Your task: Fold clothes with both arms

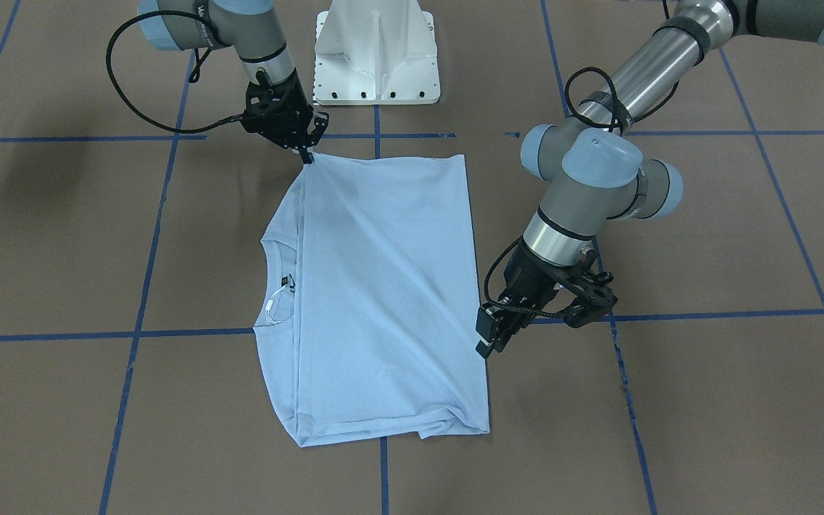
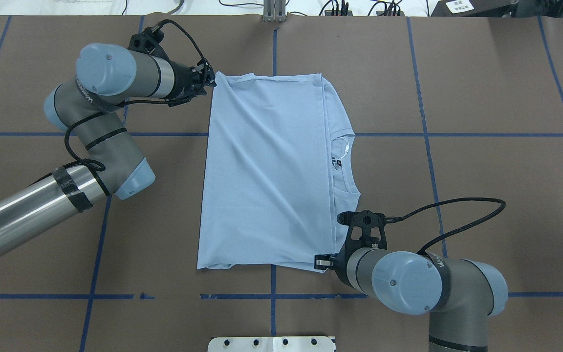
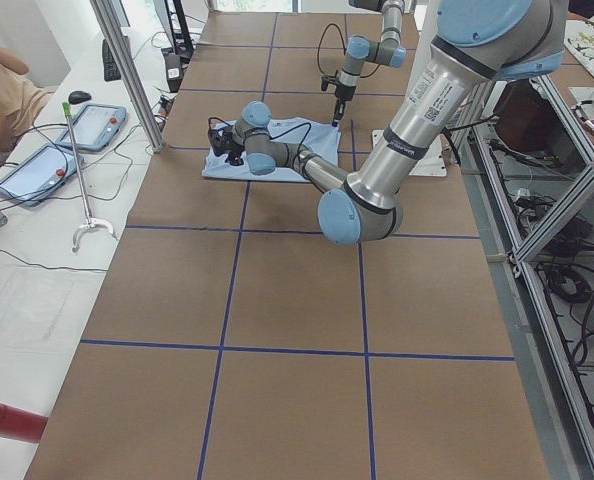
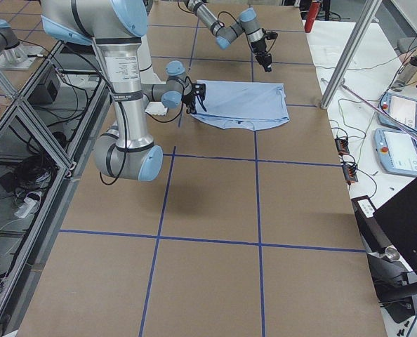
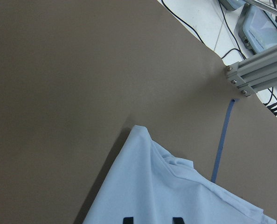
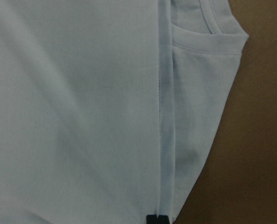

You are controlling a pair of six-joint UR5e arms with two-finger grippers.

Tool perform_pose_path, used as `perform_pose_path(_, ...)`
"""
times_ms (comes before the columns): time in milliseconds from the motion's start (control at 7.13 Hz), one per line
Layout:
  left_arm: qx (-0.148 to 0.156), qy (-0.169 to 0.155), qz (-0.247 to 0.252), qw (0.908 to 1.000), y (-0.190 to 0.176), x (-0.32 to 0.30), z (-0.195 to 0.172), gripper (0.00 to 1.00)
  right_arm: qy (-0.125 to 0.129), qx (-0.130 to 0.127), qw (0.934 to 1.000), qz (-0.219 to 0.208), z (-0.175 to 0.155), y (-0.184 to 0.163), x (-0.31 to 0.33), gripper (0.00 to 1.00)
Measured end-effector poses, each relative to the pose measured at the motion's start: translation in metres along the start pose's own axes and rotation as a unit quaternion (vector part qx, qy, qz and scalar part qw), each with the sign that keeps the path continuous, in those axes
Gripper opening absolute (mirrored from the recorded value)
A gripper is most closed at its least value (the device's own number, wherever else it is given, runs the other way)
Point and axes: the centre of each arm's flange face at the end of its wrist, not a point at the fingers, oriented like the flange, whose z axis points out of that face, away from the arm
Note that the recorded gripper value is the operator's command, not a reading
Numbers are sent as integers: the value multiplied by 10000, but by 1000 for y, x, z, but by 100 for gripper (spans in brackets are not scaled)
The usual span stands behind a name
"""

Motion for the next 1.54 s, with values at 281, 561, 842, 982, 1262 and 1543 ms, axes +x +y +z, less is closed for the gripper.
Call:
perform_pose_path(281,-1,-37,-8,10000,0,-5,1,39,-10,36,10000,29,-1,1,-1,70)
perform_pose_path(561,-17,22,8,10000,1,-2,-4,39,-25,60,9997,215,-2,0,-1,70)
perform_pose_path(842,-185,344,77,9992,3,12,-42,39,-57,123,9919,1259,-3,-1,-3,72)
perform_pose_path(982,-293,418,109,9986,2,6,-59,39,-77,192,9843,1751,-3,-2,-5,75)
perform_pose_path(1262,-358,454,144,9982,0,-5,-75,39,-131,304,9710,2369,-2,-4,-11,77)
perform_pose_path(1543,-355,452,142,9982,0,-8,-77,39,-113,377,9645,2613,1,-9,-12,77)
